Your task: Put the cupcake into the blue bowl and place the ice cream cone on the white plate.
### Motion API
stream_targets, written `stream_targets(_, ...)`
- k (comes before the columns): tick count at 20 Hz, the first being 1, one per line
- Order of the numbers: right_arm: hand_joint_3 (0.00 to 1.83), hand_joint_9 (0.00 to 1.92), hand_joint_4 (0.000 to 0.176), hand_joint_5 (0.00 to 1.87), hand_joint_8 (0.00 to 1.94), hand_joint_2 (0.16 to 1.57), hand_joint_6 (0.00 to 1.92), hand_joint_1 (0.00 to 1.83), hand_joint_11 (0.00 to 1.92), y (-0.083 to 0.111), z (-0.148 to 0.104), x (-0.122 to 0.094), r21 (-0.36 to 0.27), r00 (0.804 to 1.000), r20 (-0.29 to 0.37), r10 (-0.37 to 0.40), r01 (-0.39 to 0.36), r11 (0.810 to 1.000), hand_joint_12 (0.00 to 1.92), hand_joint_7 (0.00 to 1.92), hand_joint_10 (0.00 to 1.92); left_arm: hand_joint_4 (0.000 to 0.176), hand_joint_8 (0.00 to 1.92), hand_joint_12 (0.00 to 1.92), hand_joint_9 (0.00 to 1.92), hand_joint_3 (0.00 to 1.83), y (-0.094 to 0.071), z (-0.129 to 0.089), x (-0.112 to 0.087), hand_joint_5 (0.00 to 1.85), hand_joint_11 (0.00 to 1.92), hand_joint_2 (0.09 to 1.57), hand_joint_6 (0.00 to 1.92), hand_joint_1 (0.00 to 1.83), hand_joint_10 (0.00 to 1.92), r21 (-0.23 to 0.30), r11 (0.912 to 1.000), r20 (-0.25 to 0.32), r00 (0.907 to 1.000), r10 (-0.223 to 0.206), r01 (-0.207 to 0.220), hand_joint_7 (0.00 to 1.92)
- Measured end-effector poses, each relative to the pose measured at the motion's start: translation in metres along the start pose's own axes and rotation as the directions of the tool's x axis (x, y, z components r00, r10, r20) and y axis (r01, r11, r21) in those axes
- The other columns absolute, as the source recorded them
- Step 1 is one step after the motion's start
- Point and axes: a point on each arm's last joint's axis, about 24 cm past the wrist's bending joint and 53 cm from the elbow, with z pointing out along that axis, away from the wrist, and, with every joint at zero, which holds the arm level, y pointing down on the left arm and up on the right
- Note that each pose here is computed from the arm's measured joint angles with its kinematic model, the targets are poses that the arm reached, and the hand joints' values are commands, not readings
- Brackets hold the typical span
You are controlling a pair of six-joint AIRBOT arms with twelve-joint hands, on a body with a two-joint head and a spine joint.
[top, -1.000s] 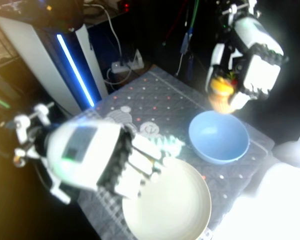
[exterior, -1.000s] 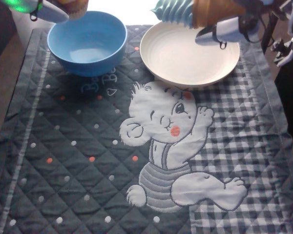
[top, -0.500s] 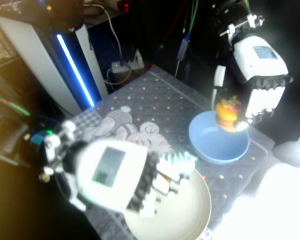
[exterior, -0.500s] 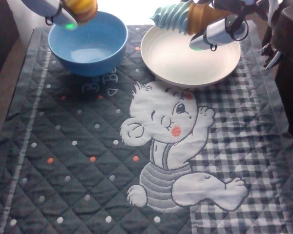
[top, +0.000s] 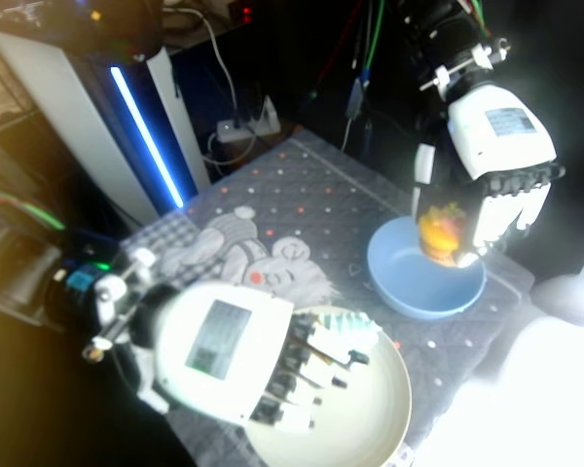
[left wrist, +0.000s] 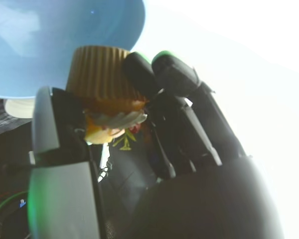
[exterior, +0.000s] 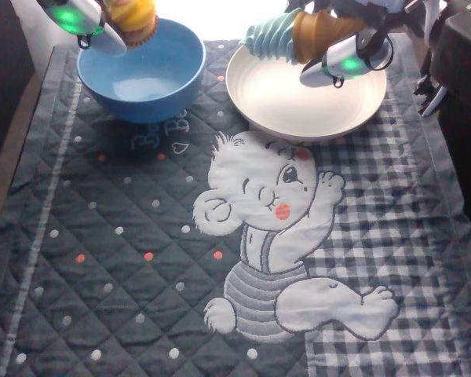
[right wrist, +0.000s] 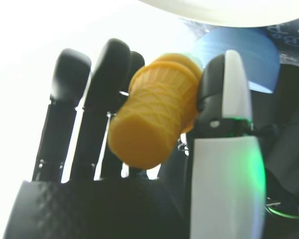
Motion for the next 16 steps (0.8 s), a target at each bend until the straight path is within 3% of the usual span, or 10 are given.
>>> stream_targets(2, 0.00, 1.05, 0.000, 1.08, 1.37, 1.07, 0.79, 1.18, 1.07, 0.000, 0.000, 0.000, 0.001, 1.000, 0.000, -0.001, 0.001, 1.000, 1.88, 0.94, 1.63, 0.000, 1.08, 1.32, 1.10, 0.00, 0.000, 0.000, 0.001, 0.93, 0.92, 1.11, 0.87, 1.26, 0.68, 0.000, 1.0000, -0.001, 1.0000, 0.000, 0.000, 1.05)
stream_targets(3, 0.00, 0.90, 0.000, 1.06, 1.06, 1.07, 0.82, 1.17, 0.86, 0.000, 0.000, 0.000, 0.001, 1.000, 0.000, 0.000, 0.000, 1.000, 1.78, 0.88, 1.40, 0.000, 1.06, 1.25, 1.11, 0.00, 0.001, 0.000, 0.002, 0.93, 0.92, 1.11, 0.88, 1.25, 0.60, -0.001, 1.0000, -0.004, 1.0000, 0.001, -0.001, 1.05)
stream_targets(4, 0.00, 0.90, 0.000, 1.06, 1.06, 1.07, 0.82, 1.17, 0.86, -0.001, 0.000, 0.000, 0.002, 1.000, -0.001, 0.000, 0.000, 1.000, 1.78, 0.88, 1.40, 0.000, 1.06, 1.25, 1.11, 0.00, 0.001, 0.000, 0.004, 0.93, 0.92, 1.11, 0.88, 1.25, 0.60, -0.002, 1.0000, -0.007, 1.0000, 0.003, -0.003, 1.05)
stream_targets(5, 0.00, 0.81, 0.000, 0.88, 0.31, 0.96, 0.10, 1.10, 0.47, -0.001, 0.000, 0.000, 0.003, 1.000, -0.002, 0.000, 0.000, 1.000, 1.32, 0.96, 0.59, 0.000, 1.16, 1.40, 0.95, 0.01, 0.001, 0.000, 0.007, 0.90, 0.61, 1.13, 0.94, 1.23, 0.58, -0.003, 1.0000, -0.014, 0.9999, 0.004, -0.004, 0.97)
stream_targets(6, 0.00, 0.84, 0.000, 0.86, 0.10, 0.93, 0.03, 1.08, 0.44, -0.001, 0.000, 0.000, 0.003, 1.000, -0.003, 0.000, 0.000, 1.000, 1.06, 0.99, 0.26, 0.000, 0.79, 1.50, 0.80, 0.00, 0.001, 0.001, 0.009, 0.96, 0.51, 1.12, 0.97, 1.17, 0.78, -0.004, 1.0000, -0.016, 0.9999, 0.005, -0.005, 0.80)
stream_targets(7, 0.00, 0.85, 0.000, 0.80, 0.03, 0.90, 0.01, 1.06, 0.52, -0.001, 0.000, 0.001, 0.003, 1.000, -0.003, 0.000, 0.000, 1.000, 0.88, 0.89, 0.10, 0.000, 0.48, 1.43, 0.73, 0.00, 0.000, 0.001, 0.009, 0.84, 0.48, 1.02, 0.38, 1.19, 0.77, -0.001, 1.0000, -0.017, 0.9999, 0.004, -0.004, 0.81)
stream_targets(8, 0.00, 0.85, 0.000, 0.80, 0.03, 0.90, 0.01, 1.06, 0.52, -0.001, 0.000, 0.000, 0.003, 1.000, -0.003, 0.000, 0.000, 1.000, 0.88, 0.89, 0.10, 0.000, 0.48, 1.43, 0.73, 0.00, -0.002, 0.002, 0.009, 0.84, 0.48, 1.02, 0.38, 1.19, 0.77, 0.003, 1.0000, -0.017, 0.9999, 0.004, -0.004, 0.81)
stream_targets(9, 0.00, 0.85, 0.000, 0.75, 0.00, 0.88, 0.00, 1.03, 0.58, -0.001, 0.000, 0.000, 0.003, 1.000, -0.002, 0.001, -0.001, 1.000, 0.79, 0.79, 0.02, 0.000, 0.12, 1.17, 0.82, 0.00, -0.004, 0.002, 0.009, 0.87, 0.51, 0.97, 0.03, 1.20, 0.41, 0.009, 1.0000, -0.016, 0.9999, 0.004, -0.004, 0.91)
stream_targets(11, 0.00, 0.82, 0.000, 0.73, 0.00, 0.89, 0.00, 0.98, 0.54, -0.001, 0.000, 0.000, 0.002, 1.000, -0.002, 0.001, -0.001, 1.000, 0.84, 0.77, 0.00, 0.000, 0.01, 1.12, 0.84, 0.00, -0.004, 0.002, 0.010, 0.86, 0.42, 0.97, 0.00, 1.17, 0.14, 0.012, 0.9999, -0.016, 0.9999, 0.005, -0.005, 0.88)
stream_targets(16, 0.00, 0.78, 0.000, 0.73, 0.00, 0.87, 0.00, 0.96, 0.49, -0.001, 0.000, 0.000, 0.002, 1.000, -0.002, 0.000, 0.000, 1.000, 0.93, 0.73, 0.00, 0.000, 0.00, 0.94, 0.67, 0.00, -0.004, 0.002, 0.011, 0.77, 0.28, 0.94, 0.00, 1.19, 0.00, 0.014, 0.9999, -0.018, 0.9998, 0.006, -0.006, 0.69)
